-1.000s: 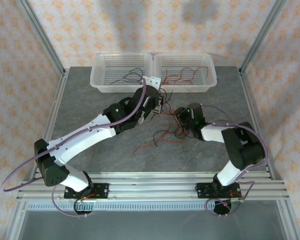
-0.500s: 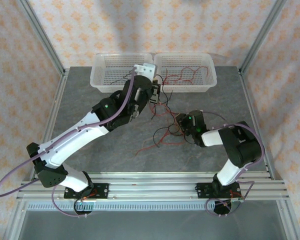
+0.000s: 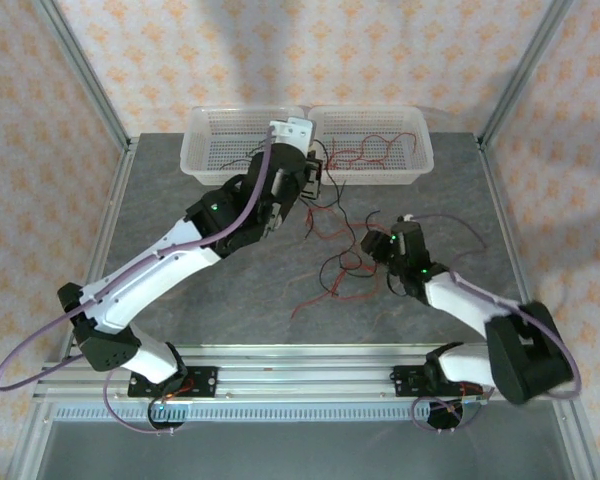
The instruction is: Untangle the cables
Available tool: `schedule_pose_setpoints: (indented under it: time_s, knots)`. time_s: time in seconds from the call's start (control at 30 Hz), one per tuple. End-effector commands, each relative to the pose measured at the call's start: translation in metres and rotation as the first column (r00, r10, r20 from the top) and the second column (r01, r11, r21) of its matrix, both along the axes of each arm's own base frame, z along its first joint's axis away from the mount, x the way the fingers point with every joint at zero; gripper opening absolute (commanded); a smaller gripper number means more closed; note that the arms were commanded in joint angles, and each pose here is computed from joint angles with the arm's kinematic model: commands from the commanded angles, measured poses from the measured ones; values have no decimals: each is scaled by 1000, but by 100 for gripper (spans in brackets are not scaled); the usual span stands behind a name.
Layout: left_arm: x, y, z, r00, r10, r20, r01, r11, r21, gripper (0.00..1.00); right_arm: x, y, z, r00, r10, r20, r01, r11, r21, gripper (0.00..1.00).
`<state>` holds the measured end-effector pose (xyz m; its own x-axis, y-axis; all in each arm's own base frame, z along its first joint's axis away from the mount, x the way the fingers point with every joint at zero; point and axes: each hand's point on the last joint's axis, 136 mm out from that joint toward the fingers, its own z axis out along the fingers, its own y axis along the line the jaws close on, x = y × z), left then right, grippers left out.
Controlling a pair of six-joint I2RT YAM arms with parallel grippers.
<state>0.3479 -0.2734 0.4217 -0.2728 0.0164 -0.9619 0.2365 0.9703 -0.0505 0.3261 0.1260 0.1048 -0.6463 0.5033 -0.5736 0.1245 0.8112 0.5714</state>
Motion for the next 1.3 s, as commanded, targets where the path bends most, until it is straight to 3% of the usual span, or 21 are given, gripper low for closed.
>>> schedule_pose_setpoints:
  time_s: [0.0,0.23,0.43,0.67,0.77,0.9,0.97,1.13,1.27]
  knots:
    - [4,-5,-9,1000,14,-6,-14,1000,10,0,-11,-15,27,997,62,47,-53,985,-165,55]
    - [7,-11,3,1000,2,10,-2,1000,-3,0,-33,21,33,960,272,58,-268,961,-72,60]
    - [6,-9,16,1000,2,28,-2,1000,-13,0,-23,28,13,953,304,18,-300,948,-105,61]
    - [5,-6,27,999,5,48,-4,1000,-25,0,-24,59,-31,927,364,-87,-369,928,-56,56]
    - [4,-5,32,998,11,58,-9,1000,-27,0,-26,65,-43,927,357,-116,-365,929,-56,48]
    - [3,1,42,997,25,75,-23,999,-27,0,-23,52,-59,946,275,-171,-294,951,-97,19]
    - [1,9,49,995,50,92,-48,999,-25,0,-22,42,-65,954,226,-197,-255,957,-140,11]
    - [-7,49,84,969,179,169,-177,984,-28,0,-22,21,-78,961,122,-247,-180,958,-225,9]
    - [-20,88,114,921,306,243,-302,952,-54,0,-24,10,-83,963,67,-259,-136,957,-256,9]
